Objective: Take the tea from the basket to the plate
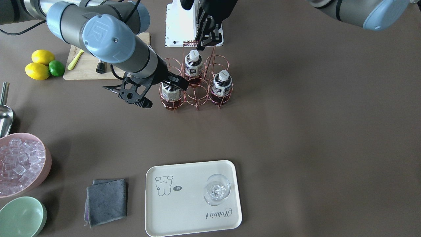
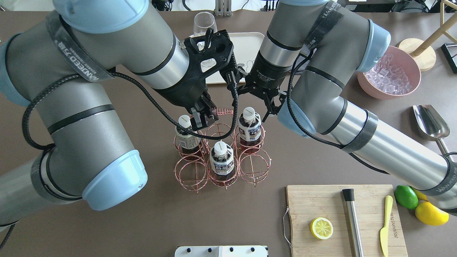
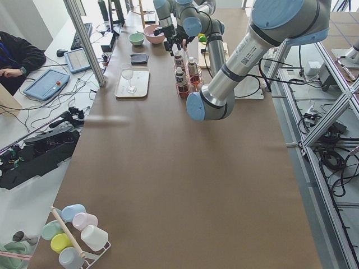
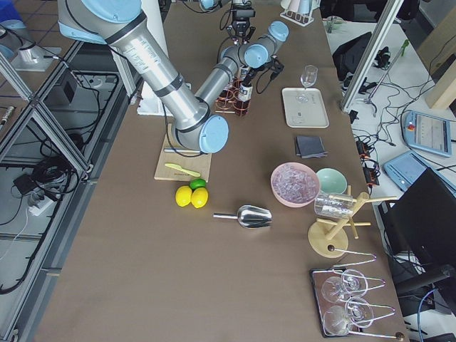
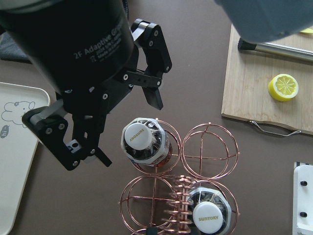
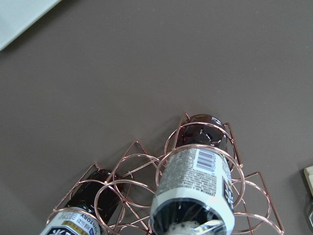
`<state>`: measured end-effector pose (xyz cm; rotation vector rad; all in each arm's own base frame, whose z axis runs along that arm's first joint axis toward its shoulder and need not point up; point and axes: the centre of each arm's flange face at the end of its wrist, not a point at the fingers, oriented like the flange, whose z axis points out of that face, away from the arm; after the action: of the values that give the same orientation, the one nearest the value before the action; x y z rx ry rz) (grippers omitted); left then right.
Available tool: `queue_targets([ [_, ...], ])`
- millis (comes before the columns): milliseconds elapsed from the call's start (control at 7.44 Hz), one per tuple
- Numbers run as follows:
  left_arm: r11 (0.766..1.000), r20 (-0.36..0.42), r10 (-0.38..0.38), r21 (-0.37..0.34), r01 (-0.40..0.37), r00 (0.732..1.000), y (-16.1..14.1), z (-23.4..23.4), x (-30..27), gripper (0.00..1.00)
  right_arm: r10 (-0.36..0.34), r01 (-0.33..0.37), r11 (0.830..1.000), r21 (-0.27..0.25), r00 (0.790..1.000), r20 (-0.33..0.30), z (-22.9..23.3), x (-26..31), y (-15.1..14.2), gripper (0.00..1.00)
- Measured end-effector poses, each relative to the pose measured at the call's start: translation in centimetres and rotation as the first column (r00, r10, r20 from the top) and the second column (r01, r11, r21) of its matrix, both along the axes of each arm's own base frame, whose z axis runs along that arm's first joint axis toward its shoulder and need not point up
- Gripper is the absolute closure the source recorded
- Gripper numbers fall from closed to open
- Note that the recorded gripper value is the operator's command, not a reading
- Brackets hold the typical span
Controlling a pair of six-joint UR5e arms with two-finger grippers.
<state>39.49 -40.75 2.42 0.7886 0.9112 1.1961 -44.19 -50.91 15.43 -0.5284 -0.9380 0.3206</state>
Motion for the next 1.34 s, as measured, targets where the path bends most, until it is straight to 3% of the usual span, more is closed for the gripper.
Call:
queue_targets([
  [269,1.000,0.000,0.000,0.000,0.000,1.000,0.0,0.0,0.0,1.00,-0.011,0.011,1.000,-0.006,1.000,0.007,0.1,-0.2,0.4,1.00],
  [672,1.000,0.001,-0.001,-0.001,0.001,1.000,0.0,0.1,0.0,1.00,-0.026,0.026,1.000,-0.015,0.999,0.021,-0.2,0.0,0.8,1.00],
  [1344,1.000,0.001,0.000,0.001,0.000,1.000,0.1,0.0,0.0,1.00,0.016,-0.005,0.990,-0.139,0.997,0.080,-6.2,9.0,-0.7,1.00],
])
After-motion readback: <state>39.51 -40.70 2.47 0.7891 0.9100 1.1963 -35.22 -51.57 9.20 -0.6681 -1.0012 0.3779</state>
